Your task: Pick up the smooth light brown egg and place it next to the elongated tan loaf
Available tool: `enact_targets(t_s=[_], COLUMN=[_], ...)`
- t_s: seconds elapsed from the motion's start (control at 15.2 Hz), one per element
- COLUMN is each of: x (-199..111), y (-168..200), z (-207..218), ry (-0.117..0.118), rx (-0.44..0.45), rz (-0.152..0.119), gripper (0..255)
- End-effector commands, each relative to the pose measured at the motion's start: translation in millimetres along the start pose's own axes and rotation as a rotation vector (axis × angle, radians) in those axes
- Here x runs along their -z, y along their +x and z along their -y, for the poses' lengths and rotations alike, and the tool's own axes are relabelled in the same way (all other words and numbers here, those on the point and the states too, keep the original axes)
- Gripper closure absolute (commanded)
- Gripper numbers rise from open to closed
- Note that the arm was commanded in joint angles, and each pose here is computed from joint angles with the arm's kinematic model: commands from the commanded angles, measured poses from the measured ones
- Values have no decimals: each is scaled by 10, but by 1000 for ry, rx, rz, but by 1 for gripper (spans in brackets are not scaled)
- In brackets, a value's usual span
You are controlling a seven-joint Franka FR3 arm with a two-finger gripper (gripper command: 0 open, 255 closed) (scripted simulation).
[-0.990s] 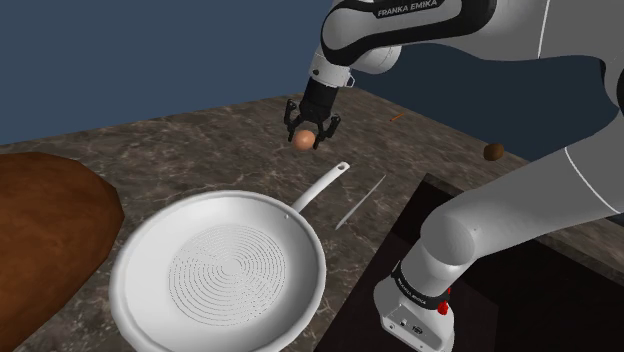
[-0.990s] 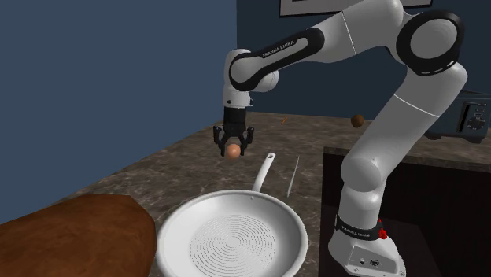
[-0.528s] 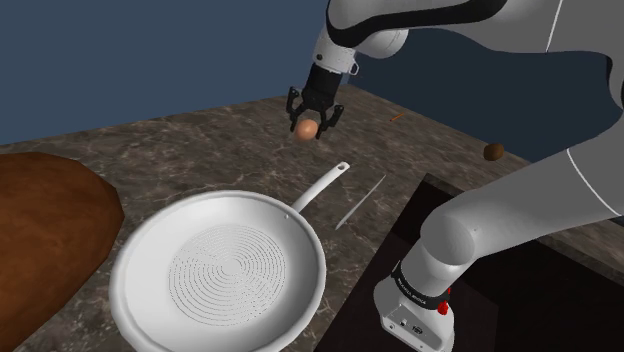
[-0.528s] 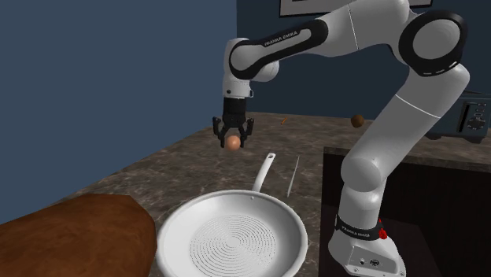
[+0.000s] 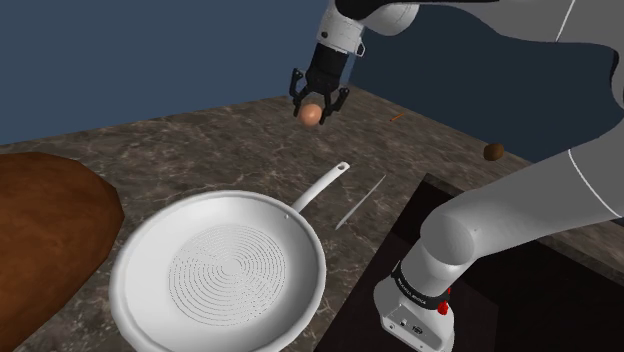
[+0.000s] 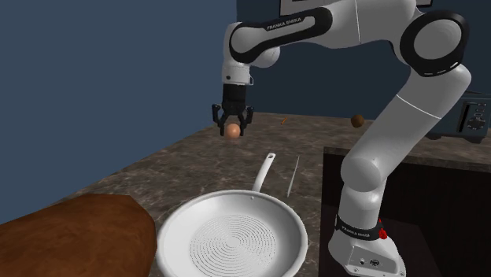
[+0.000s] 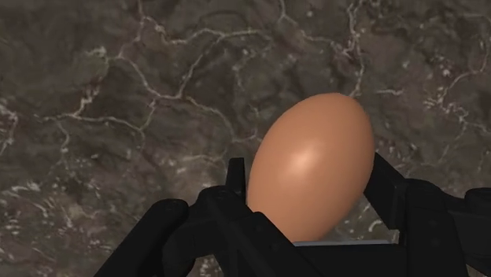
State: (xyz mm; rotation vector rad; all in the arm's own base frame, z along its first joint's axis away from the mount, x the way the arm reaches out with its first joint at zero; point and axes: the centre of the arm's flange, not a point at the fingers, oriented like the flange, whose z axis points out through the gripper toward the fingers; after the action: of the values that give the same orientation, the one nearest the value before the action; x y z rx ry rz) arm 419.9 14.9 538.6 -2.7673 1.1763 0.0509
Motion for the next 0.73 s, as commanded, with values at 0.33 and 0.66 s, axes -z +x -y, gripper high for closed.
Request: enact_targets(t_s=[0.33,0.66], x=[357,618], y=[-33,-55], z=[33,62], ry=[0,0], rx=[0,0], rz=[0,0], gripper=[255,255])
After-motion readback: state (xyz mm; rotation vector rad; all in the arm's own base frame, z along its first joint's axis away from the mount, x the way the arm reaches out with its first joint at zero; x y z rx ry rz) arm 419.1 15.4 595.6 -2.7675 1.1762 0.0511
